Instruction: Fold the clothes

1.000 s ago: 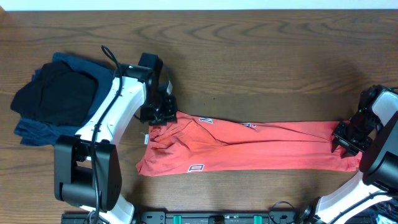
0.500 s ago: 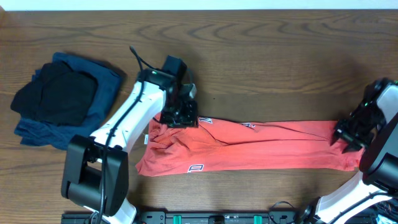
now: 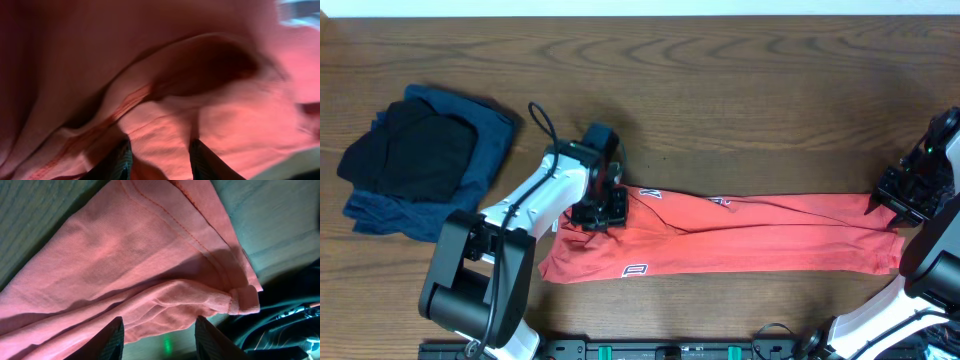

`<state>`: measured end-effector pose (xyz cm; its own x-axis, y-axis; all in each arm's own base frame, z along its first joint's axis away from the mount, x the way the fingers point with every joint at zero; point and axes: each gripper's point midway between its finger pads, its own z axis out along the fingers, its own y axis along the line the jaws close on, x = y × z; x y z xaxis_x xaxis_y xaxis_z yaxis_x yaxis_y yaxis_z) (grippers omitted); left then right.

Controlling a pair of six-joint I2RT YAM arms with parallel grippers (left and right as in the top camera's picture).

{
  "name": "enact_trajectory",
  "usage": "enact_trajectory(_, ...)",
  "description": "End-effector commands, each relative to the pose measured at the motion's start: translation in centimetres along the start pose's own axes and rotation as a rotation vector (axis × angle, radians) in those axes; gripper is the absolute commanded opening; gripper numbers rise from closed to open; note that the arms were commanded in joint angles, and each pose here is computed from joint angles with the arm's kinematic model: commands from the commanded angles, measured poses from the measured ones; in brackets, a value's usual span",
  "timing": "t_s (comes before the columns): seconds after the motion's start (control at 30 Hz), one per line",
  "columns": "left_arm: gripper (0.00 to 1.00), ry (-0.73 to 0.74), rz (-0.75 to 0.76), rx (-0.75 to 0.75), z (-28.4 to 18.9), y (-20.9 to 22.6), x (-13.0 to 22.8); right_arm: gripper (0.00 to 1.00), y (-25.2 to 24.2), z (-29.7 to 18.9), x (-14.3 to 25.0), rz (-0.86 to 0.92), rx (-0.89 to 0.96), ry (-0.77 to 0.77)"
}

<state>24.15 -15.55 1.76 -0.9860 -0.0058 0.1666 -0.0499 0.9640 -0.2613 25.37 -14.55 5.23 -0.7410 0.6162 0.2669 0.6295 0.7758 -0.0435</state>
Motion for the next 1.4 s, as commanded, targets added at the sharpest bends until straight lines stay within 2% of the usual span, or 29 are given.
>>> enact_trajectory(0.0,0.40,0.001,-0.081,-0.022,0.7,1.3,0.8,0.45,-0.1,-0.4,-0.3,-0.013,-0.007,-0.015)
enact_trajectory(0.23,0.41,-0.054,-0.035,0.004,-0.4,1.5,-0.9,0.45,-0.1,-0.4,-0.3,-0.013,-0.007,-0.015)
enact_trajectory(0.53,0.54,-0.191,0.065,0.057,-4.1,-0.6,-2.7,0.45,-0.1,-0.4,-0.4,-0.013,-0.007,-0.019)
enact_trajectory(0.9,0.55,-0.290,0.152,0.100,-3.7,-3.3,-5.0,0.45,-0.1,-0.4,-0.2,-0.013,-0.007,-0.012)
enact_trajectory(1.2,0.55,-0.225,0.126,0.083,-0.5,-3.1,-5.3,0.45,-0.1,-0.4,-0.2,-0.013,-0.006,-0.011)
enact_trajectory(1.23,0.50,-0.217,0.127,0.083,-0.2,-3.1,-5.3,0.45,-0.1,-0.4,-0.2,-0.013,-0.006,-0.011)
enact_trajectory(1.37,0.11,-0.192,0.135,0.135,-0.1,-4.0,-4.8,0.45,-0.1,-0.4,-0.2,-0.013,-0.006,-0.011)
